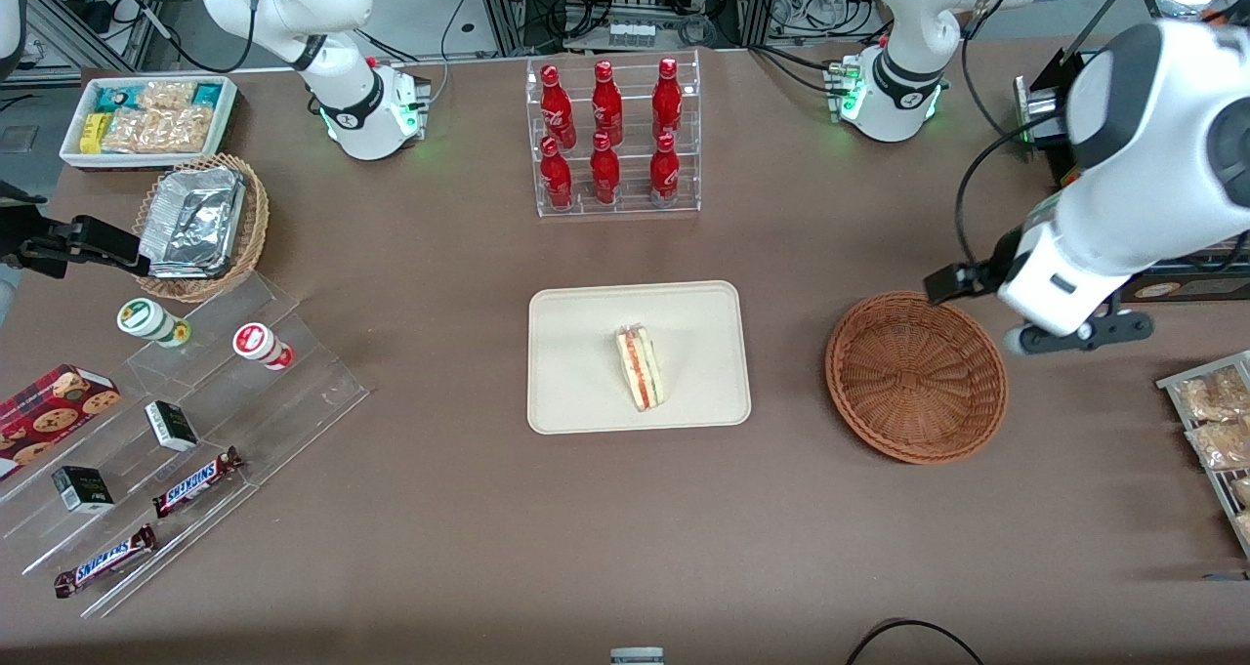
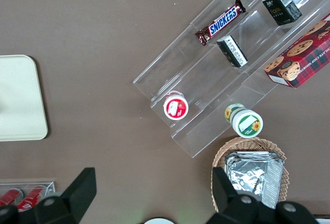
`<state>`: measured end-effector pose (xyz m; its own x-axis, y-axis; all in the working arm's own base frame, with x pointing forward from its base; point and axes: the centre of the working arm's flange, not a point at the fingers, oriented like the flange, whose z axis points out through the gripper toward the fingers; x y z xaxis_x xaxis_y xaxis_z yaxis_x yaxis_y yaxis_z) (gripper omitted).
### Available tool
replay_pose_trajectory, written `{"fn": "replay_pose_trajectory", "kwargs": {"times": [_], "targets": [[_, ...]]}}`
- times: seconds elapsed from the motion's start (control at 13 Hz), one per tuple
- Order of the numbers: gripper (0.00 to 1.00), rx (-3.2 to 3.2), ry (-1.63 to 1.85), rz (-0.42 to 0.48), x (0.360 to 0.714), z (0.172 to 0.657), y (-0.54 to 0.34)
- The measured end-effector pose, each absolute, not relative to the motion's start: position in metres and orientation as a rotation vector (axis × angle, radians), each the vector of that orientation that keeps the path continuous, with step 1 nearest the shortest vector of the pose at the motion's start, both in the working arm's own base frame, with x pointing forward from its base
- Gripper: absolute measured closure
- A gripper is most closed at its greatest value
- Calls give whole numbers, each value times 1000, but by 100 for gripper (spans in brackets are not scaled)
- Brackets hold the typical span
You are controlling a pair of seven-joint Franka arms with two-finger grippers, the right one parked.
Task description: Place sandwich from basket to tray
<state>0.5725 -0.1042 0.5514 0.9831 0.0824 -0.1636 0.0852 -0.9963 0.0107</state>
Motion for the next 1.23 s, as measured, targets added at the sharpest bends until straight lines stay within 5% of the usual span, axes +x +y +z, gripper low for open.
{"fn": "replay_pose_trajectory", "kwargs": {"times": [0.69, 1.23], "targets": [[0, 3124, -135, -201, 528, 619, -54], [0, 3172, -127, -173, 525, 627, -44]]}}
